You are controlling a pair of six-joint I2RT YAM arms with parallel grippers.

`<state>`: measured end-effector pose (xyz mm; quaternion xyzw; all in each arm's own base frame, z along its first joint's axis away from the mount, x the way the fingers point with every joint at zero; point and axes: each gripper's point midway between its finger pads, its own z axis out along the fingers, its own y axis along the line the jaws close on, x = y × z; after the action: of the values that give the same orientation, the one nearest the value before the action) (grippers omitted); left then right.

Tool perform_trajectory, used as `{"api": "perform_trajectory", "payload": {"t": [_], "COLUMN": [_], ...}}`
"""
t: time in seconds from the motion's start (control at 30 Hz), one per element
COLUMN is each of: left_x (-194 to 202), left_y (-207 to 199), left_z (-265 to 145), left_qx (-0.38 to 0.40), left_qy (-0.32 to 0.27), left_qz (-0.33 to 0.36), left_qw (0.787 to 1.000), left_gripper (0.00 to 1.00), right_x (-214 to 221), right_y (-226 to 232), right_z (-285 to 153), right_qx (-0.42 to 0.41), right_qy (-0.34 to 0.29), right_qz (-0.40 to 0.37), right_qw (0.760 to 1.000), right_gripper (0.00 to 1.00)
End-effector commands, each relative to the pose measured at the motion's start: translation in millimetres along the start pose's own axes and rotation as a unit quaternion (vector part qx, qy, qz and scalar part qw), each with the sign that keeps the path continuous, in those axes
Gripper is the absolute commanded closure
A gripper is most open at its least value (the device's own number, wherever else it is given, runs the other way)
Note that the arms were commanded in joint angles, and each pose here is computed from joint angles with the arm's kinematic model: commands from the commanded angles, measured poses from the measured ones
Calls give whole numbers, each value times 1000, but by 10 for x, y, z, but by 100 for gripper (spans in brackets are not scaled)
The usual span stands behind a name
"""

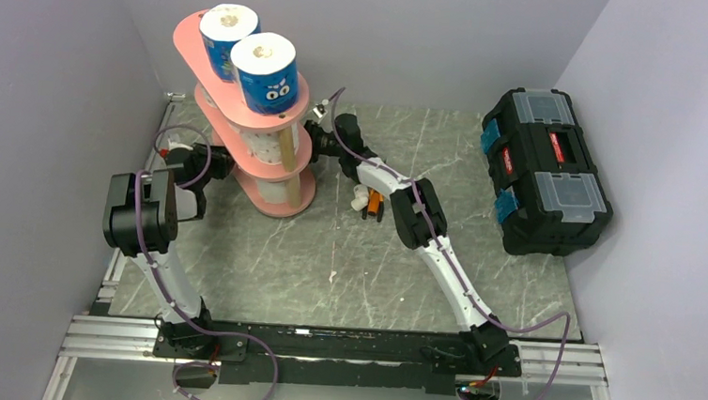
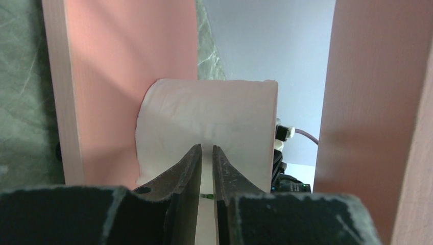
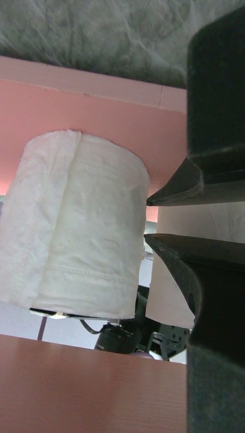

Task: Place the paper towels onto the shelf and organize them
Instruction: Adjust the paper towel on the shelf.

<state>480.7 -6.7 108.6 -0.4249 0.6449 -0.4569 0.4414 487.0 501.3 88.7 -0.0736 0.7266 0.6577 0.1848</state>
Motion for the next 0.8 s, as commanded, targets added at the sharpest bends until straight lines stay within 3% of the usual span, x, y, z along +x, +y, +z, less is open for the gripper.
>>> {"api": "perform_trajectory", "payload": {"t": [0.0,0.77], "left_x": [86,127], "left_y": [-200,-260], "left_z": [-79,-298], "left_qx": [34,37], "left_qy": [10,3], "left_qz": [28,33], "left_qw": [999,999], "left_gripper": [81,81], "right_x": [-169,34], "right_y": [743,791], "right_z": [-30,-245], "right_qx": [-55,-53], "right_qy": [-10,-3], "right_qz": [-70,-62], "right_qw": [996,997], "right_gripper": [71,73]}}
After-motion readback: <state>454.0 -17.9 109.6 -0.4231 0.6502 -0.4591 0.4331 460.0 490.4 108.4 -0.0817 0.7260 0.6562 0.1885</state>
